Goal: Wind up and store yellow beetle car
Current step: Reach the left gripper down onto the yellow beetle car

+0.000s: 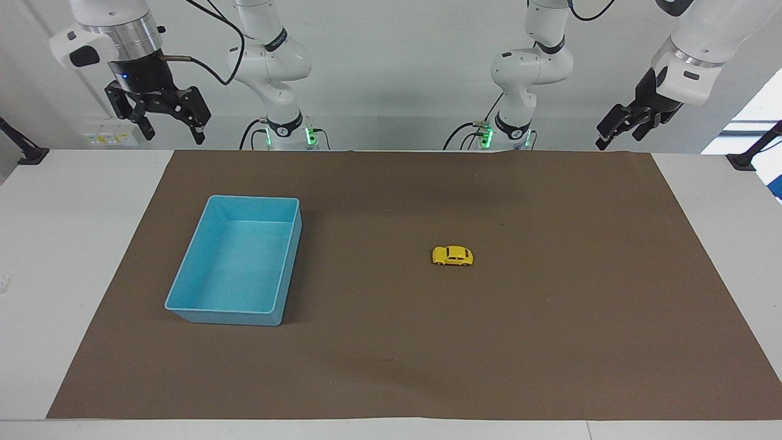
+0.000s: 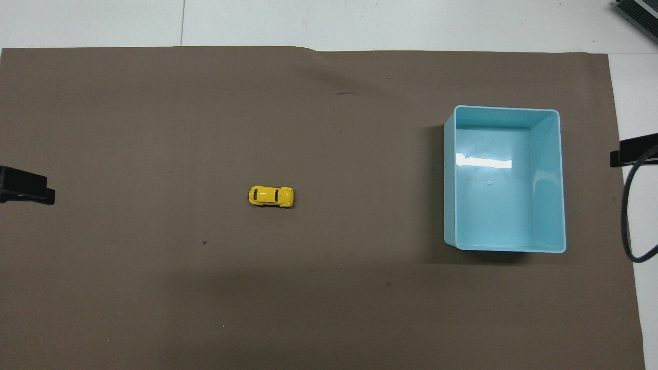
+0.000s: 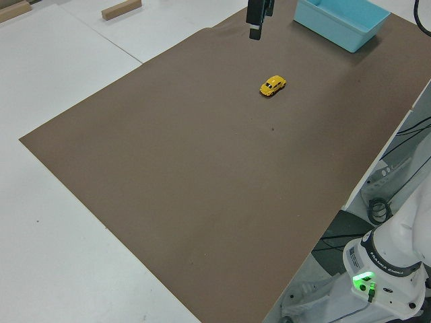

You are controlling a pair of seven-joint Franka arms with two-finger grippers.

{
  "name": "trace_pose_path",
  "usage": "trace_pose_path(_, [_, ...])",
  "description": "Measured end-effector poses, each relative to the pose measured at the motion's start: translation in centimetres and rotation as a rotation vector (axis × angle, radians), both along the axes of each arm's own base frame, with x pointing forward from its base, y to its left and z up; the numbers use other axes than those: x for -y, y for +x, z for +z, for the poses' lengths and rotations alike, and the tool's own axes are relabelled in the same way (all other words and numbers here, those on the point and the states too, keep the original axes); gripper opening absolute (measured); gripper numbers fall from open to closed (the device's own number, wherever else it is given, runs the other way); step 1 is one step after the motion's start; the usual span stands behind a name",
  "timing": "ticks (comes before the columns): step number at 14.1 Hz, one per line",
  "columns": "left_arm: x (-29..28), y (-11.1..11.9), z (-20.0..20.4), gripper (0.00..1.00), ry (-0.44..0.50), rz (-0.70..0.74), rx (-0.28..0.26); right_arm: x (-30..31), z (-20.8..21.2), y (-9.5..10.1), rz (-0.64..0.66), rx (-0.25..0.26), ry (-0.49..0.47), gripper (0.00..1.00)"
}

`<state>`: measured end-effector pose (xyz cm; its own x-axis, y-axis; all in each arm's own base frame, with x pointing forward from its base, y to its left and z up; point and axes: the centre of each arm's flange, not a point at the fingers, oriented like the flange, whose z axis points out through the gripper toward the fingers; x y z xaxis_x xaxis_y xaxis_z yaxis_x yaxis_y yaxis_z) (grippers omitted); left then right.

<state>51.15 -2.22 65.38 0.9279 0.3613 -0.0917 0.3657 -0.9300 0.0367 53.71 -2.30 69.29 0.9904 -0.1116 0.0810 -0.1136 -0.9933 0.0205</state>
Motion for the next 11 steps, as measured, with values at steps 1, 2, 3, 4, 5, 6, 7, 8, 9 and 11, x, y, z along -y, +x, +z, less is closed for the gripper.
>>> trace_pose_path(1, [0.2,0.1,-0.3,1.0,0.003,0.072,-0.007,0.0,0.0,0.0,0.0,0.0,0.0,1.0])
trace_pose_path(2, [0.4,0.4,-0.7,1.0,0.006,0.153,-0.002,0.0,0.0,0.0,0.0,0.0,0.0,1.0])
trace_pose_path(3, [1.3,0.9,-1.8,1.0,0.01,0.281,-0.004,0.0,0.0,0.0,0.0,0.0,0.0,1.0])
trace_pose_path(4, [2.3,1.1,-2.7,1.0,0.016,0.359,-0.011,0.0,0.0,0.0,0.0,0.0,0.0,1.0])
trace_pose_path(5, [3.4,1.3,-4.0,1.0,0.022,0.44,-0.018,0.0,0.0,0.0,0.0,0.0,0.0,1.0])
trace_pose_path(6, [4.7,1.5,-5.5,1.0,0.027,0.506,-0.02,0.0,0.0,0.0,0.0,0.0,0.0,1.0])
trace_pose_path(7, [5.8,1.7,-6.8,1.0,0.031,0.576,-0.021,0.0,0.0,0.0,0.0,0.0,0.0,1.0])
trace_pose_path(8, [6.6,1.8,-7.8,1.0,0.035,0.645,-0.025,0.0,0.0,0.0,0.0,0.0,0.0,1.0])
trace_pose_path(9, [7.1,1.8,-8.3,1.0,0.038,0.701,-0.027,0.0,0.0,0.0,0.0,0.0,0.0,1.0])
trace_pose_path(11, [8.2,2.0,-9.2,1.0,0.031,0.813,-0.012,0.0,0.0,0.0,0.0,0.0,0.0,1.0])
